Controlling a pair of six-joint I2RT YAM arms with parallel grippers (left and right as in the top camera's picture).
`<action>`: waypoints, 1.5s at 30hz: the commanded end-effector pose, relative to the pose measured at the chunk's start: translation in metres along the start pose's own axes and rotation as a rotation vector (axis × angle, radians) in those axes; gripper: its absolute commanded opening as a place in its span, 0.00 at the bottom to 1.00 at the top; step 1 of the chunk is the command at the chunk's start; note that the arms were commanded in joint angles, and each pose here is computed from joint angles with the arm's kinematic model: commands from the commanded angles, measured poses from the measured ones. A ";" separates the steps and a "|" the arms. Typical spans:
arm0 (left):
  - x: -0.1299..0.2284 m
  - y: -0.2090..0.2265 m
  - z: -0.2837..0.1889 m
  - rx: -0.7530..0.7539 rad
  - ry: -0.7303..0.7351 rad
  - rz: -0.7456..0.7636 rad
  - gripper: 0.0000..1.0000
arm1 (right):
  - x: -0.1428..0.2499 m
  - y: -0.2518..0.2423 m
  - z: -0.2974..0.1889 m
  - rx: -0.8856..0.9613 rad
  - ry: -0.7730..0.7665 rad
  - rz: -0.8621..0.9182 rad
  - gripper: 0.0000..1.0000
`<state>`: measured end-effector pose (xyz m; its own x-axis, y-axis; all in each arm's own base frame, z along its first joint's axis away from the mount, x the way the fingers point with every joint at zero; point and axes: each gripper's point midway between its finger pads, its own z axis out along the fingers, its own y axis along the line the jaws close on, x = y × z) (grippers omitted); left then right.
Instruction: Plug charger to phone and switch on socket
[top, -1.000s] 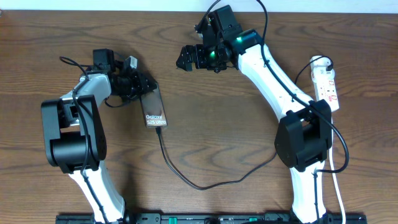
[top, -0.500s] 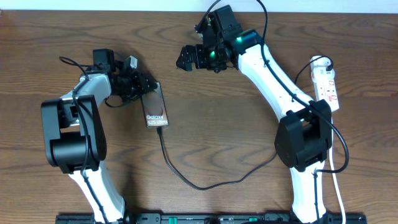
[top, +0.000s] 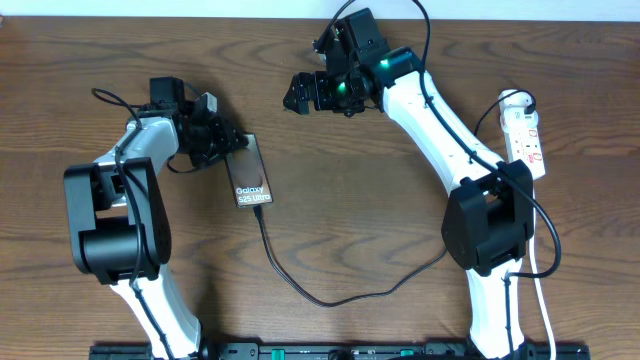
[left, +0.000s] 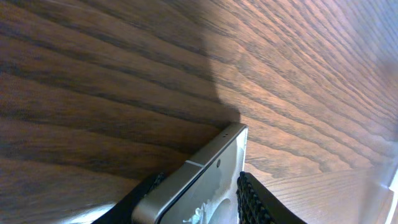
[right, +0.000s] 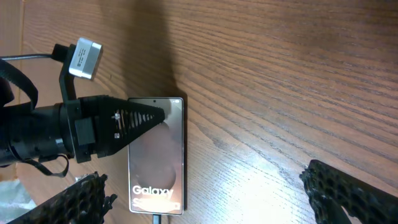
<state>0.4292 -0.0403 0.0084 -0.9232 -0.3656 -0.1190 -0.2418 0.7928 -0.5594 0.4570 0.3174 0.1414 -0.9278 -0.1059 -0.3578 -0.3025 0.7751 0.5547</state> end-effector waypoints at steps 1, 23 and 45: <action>0.013 0.047 0.011 -0.196 0.027 -0.052 0.40 | -0.005 0.010 -0.005 -0.012 -0.016 -0.037 0.99; 0.020 0.061 0.008 -0.278 0.045 -0.067 0.40 | -0.004 0.011 -0.005 -0.016 -0.014 -0.036 0.99; 0.013 0.044 0.002 -0.208 0.022 -0.051 0.78 | -0.004 0.011 -0.005 -0.014 -0.013 -0.036 0.99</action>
<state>0.4320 -0.0232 0.0149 -0.9099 -0.3833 -0.1584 -0.2755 0.8440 -0.4602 0.4566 0.3173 0.1411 -0.9285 -0.1064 -0.3557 -0.3014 0.7755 0.5548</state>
